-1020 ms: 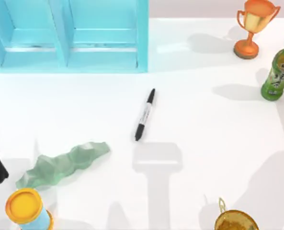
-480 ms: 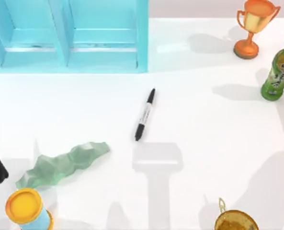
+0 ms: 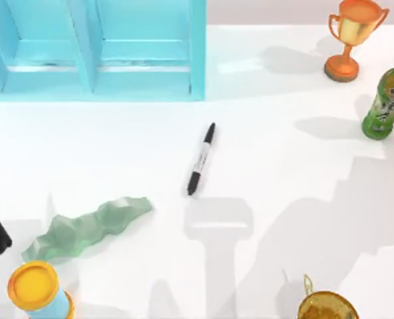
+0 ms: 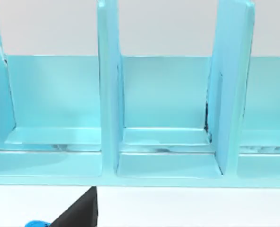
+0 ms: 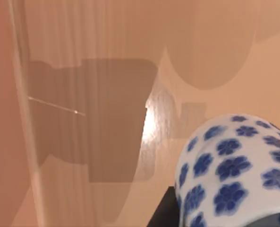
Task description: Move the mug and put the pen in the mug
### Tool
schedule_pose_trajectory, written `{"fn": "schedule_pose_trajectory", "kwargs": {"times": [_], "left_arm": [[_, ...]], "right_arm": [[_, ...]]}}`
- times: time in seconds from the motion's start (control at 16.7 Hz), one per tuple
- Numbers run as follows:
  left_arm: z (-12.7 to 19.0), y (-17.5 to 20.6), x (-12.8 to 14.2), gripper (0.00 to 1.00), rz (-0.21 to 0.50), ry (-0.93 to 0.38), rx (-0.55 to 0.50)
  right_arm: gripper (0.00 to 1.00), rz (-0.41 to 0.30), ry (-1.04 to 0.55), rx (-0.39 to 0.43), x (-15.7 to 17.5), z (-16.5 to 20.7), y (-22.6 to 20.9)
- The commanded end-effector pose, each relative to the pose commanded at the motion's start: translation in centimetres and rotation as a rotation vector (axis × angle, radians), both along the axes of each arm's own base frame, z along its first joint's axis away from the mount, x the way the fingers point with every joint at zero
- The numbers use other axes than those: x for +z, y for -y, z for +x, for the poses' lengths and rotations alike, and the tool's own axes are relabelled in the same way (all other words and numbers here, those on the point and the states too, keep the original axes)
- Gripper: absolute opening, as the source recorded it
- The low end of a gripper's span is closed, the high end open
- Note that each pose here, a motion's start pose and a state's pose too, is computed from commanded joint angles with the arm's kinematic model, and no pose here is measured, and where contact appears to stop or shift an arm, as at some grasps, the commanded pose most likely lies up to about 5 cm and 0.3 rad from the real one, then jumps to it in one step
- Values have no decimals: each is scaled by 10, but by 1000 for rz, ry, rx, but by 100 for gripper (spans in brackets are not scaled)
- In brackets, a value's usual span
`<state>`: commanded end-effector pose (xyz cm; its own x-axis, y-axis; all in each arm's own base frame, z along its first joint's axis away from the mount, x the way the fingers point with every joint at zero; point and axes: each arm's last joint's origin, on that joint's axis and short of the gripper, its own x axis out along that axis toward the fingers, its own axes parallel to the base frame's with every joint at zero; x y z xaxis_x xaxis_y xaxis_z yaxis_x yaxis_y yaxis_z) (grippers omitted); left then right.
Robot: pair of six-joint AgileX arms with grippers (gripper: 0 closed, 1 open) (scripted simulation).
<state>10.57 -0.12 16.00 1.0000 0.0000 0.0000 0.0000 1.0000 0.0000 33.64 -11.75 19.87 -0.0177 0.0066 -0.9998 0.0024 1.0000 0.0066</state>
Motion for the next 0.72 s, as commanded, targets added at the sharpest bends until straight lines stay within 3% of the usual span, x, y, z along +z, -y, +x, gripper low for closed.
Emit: {"fn": "schedule_pose_trajectory", "kwargs": {"times": [0.42,0.72], "left_arm": [[0,0,0,100,0,0,0],[0,0,0,100,0,0,0]], "right_arm": [[0,-5,7,-3,88,-10,-89],[0,-5,13,-4,101,-17,-101]]}}
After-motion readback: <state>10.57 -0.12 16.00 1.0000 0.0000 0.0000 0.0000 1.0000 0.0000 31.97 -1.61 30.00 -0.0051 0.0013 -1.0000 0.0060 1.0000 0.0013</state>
